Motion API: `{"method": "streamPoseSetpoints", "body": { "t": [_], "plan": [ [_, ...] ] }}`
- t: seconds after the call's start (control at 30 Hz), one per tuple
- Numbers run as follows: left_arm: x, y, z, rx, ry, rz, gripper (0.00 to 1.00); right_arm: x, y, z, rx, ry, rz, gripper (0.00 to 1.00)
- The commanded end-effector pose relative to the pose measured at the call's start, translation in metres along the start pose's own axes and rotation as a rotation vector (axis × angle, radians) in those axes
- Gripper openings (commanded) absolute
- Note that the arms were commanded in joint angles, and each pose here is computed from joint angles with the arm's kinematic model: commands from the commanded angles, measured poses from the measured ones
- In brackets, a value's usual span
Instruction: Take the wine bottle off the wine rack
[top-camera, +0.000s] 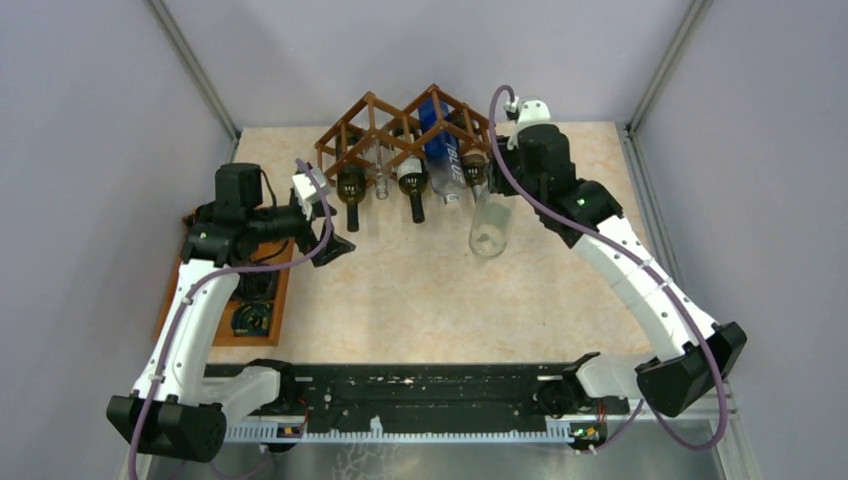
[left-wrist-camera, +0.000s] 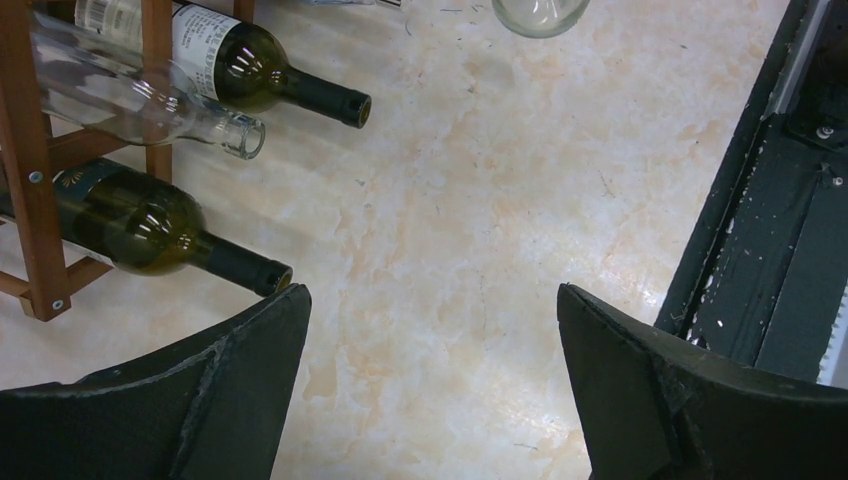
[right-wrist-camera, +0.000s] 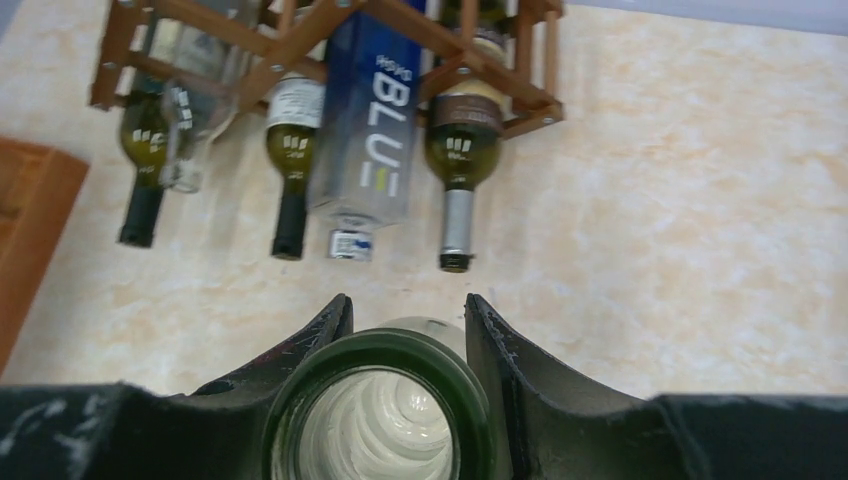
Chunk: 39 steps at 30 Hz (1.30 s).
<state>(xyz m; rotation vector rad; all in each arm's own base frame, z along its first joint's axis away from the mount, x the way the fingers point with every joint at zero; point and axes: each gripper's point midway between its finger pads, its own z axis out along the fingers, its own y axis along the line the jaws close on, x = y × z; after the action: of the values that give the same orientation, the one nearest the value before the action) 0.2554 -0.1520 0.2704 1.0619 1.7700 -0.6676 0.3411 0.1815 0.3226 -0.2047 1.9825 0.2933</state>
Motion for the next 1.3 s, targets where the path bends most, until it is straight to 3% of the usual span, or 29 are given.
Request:
{"method": "streamPoseSetpoints", "body": {
  "t": [0.0, 0.4, 0.8, 1.27],
  "plan": [
    [-0.011, 0.002, -0.003, -0.011, -0.008, -0.034, 0.99, -0.064, -0.034, -0.018, 0.127, -0.239, 0.046, 0.0],
    [-0.013, 0.011, -0.003, -0.052, 0.003, -0.059, 0.99, -0.068, -0.116, 0.008, 0.367, -0.338, 0.153, 0.0],
    [-0.009, 0.014, -0.005, -0.085, 0.017, -0.062, 0.99, -0.093, -0.144, 0.047, 0.444, -0.488, 0.097, 0.0],
    [-0.009, 0.017, -0.004, -0.095, 0.018, -0.055, 0.99, -0.064, -0.167, 0.092, 0.501, -0.436, 0.09, 0.0]
  ]
}}
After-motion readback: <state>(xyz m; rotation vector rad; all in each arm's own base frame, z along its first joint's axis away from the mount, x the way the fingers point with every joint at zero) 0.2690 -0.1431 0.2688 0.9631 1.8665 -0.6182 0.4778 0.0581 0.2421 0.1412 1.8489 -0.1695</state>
